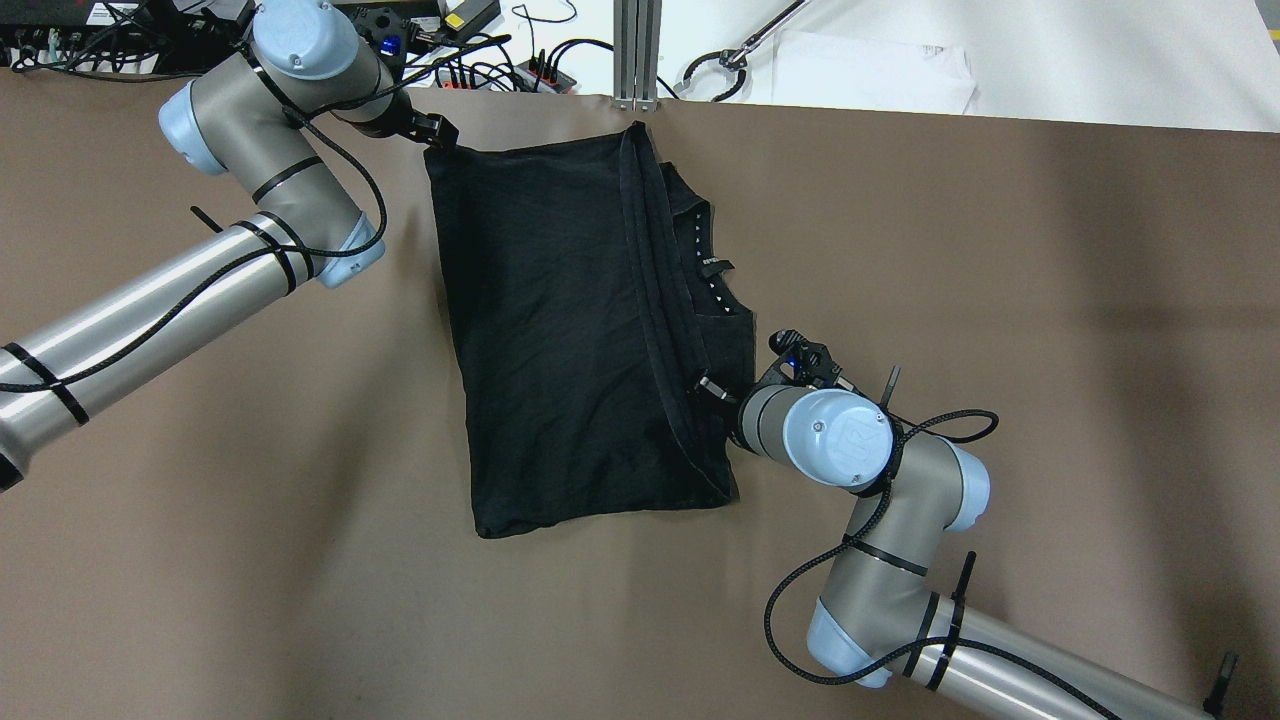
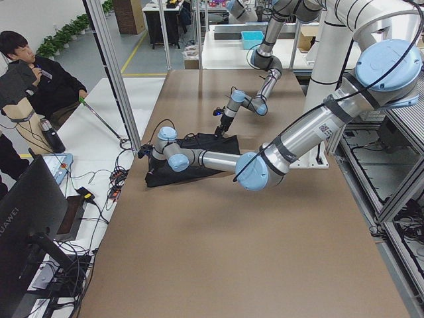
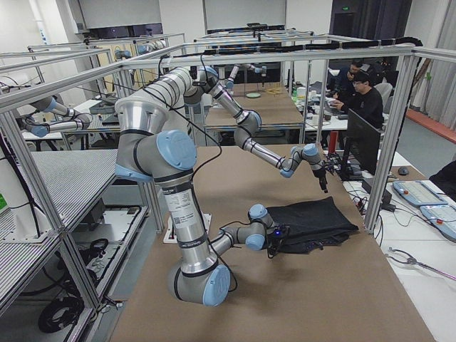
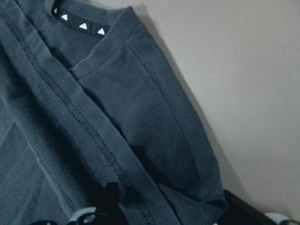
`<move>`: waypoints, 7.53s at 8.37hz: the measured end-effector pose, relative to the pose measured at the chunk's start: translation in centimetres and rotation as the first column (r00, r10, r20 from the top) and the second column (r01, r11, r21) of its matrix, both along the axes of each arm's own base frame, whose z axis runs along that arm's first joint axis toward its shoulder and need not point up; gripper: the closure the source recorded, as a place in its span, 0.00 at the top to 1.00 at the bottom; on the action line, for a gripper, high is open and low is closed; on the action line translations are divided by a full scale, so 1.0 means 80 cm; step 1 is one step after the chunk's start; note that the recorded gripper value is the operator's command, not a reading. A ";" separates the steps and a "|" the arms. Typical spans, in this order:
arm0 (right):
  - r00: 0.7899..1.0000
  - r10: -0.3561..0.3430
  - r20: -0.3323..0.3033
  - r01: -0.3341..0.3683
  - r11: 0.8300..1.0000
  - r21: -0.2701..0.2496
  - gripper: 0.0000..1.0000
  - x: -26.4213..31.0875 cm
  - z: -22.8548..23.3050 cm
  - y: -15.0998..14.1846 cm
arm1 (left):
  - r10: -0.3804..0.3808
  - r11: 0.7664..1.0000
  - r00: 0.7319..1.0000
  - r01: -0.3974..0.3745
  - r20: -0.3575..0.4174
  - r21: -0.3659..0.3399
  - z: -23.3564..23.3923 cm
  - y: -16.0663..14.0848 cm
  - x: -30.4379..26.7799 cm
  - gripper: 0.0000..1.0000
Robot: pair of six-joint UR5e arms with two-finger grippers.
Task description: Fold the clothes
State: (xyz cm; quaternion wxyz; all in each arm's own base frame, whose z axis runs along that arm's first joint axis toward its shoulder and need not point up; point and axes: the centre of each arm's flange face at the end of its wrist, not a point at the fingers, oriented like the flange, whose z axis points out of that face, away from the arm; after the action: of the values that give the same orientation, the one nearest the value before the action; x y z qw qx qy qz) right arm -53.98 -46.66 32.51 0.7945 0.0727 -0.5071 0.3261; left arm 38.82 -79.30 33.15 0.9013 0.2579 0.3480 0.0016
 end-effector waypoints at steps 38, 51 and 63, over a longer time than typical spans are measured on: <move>0.535 -0.330 -0.778 0.781 0.545 0.305 0.86 -0.042 -0.106 0.126 | 0.017 1.000 0.999 -0.017 -0.029 0.017 -0.005 0.031 0.025 1.00; 0.468 -0.329 -0.820 0.811 0.529 0.251 0.34 -0.044 -0.120 0.158 | 0.020 1.000 1.000 -0.020 -0.022 0.010 0.007 0.034 0.025 1.00; 0.487 -0.336 -0.806 0.787 0.570 0.237 0.72 0.031 -0.054 0.196 | 0.020 1.000 0.999 -0.020 -0.026 0.014 0.003 0.035 0.024 1.00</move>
State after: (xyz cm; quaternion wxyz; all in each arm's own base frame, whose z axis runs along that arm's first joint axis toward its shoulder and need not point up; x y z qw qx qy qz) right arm -51.51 -30.95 28.16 0.9182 0.2451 -0.2417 -0.1958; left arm 40.77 -76.50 33.43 0.8949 0.2607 0.3621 0.0096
